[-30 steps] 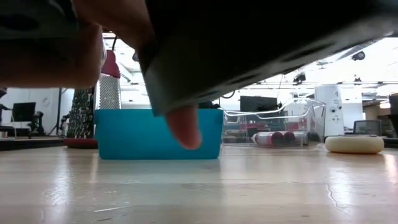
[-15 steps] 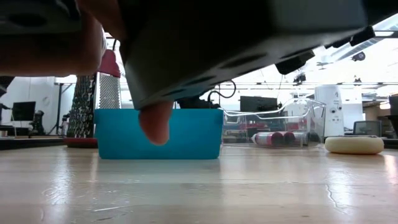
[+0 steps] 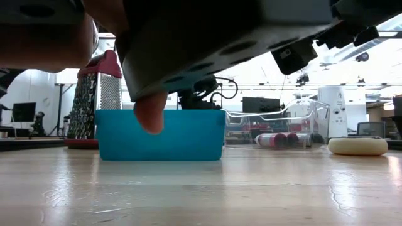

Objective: Pick & Place Food Item
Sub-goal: Put the top black food coloring bottle into the transparent bin

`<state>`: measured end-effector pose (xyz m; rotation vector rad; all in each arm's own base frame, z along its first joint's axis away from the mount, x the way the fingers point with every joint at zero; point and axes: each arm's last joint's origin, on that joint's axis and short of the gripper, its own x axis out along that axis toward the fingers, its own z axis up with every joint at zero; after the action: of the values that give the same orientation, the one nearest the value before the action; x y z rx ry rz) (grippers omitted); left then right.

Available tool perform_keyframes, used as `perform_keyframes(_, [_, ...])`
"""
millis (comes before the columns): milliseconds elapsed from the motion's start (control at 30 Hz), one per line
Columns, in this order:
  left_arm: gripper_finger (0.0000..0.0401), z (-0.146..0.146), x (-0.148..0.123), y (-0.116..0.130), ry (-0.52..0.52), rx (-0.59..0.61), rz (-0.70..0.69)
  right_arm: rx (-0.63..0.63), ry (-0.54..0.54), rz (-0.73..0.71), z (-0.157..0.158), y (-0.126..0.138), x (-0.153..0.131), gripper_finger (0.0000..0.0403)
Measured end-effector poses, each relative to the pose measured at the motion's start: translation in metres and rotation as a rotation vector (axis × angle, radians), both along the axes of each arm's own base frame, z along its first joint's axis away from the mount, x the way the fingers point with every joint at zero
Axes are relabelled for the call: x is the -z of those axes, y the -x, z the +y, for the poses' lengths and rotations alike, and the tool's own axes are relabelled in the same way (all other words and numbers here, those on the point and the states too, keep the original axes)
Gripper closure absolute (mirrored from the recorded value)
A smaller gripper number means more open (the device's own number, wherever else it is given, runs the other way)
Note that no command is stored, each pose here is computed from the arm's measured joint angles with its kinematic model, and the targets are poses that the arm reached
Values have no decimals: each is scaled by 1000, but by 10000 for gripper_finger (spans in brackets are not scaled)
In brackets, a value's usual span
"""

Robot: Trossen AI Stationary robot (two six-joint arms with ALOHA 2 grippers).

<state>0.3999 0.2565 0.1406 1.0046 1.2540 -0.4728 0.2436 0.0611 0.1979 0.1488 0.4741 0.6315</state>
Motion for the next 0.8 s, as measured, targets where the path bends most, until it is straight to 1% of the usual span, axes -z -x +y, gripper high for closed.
perform_keyframes(333, [275, 2, -4, 1, -16, -20, -2, -2, 4, -4, 0, 0, 0, 161])
perform_keyframes(500, [275, 3, -19, 3, -36, -48, -34, -2, 4, -5, 0, 0, 0, 161])
perform_keyframes(800, [275, 2, -43, 9, -31, -119, -81, -5, 8, -17, 0, 0, -1, 161])
